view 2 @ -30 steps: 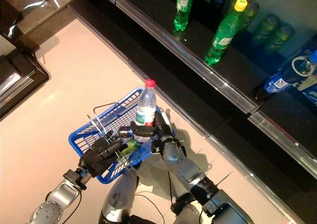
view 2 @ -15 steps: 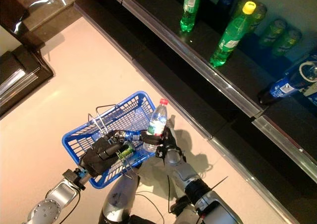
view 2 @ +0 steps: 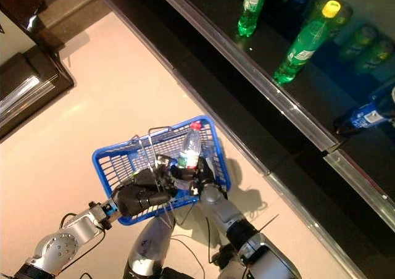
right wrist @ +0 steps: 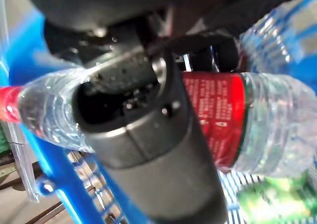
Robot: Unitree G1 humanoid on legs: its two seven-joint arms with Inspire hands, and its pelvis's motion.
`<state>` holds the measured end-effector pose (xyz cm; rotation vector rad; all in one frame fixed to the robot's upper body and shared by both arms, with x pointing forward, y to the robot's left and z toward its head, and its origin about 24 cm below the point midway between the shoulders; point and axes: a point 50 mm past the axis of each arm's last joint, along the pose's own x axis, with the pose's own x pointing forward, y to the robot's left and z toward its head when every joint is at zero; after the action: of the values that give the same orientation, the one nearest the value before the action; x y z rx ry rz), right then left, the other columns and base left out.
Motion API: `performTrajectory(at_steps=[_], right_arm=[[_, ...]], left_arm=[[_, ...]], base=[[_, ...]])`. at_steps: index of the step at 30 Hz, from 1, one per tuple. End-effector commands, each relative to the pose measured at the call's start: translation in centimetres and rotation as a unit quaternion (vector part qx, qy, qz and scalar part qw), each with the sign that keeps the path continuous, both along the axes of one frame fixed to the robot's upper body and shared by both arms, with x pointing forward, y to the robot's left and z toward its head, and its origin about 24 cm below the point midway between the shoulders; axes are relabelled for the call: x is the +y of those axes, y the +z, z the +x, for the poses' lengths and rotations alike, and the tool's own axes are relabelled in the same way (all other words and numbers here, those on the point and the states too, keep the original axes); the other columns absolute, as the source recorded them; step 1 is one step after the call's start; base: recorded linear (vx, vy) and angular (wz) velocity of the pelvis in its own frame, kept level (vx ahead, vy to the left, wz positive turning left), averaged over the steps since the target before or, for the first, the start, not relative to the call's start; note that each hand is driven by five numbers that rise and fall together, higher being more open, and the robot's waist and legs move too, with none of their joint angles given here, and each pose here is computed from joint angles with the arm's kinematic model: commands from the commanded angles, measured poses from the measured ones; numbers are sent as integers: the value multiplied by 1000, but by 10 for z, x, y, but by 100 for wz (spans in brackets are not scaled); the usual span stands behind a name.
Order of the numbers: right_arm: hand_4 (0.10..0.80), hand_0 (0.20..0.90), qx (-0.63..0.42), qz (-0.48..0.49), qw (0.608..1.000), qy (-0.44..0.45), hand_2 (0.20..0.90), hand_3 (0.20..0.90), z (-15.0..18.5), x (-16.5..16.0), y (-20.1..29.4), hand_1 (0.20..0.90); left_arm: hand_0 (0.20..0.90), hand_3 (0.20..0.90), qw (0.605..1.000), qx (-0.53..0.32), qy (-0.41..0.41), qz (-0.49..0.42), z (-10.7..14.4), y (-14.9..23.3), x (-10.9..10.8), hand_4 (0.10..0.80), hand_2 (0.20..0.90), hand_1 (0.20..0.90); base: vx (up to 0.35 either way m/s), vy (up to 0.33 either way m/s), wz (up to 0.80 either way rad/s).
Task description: Pick up the drink and place into the basket.
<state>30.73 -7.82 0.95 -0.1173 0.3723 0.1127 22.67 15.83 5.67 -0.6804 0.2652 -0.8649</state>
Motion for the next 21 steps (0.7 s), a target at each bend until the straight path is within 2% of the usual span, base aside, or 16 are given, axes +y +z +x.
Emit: performTrajectory(at_steps=[1, 10, 21], right_arm=[[100, 300, -140, 48, 985, 85, 300, 200, 23, 56, 75, 300], [100, 300, -90, 76, 991, 63, 300, 200, 24, 56, 66, 300], [100, 300, 33, 144, 985, 87, 300, 200, 12, 77, 33, 300]], left_arm=[[300, 200, 895, -308, -220, -236, -37, 123, -63, 100, 300, 300], [300, 200, 869, -364, -226, -248, -40, 140, -57, 100, 300, 300], [300, 200, 835, -417, -254, -254, -47, 162, -68, 100, 300, 300]], base=[[8, 15, 3], [2, 1, 0], [2, -3, 1]])
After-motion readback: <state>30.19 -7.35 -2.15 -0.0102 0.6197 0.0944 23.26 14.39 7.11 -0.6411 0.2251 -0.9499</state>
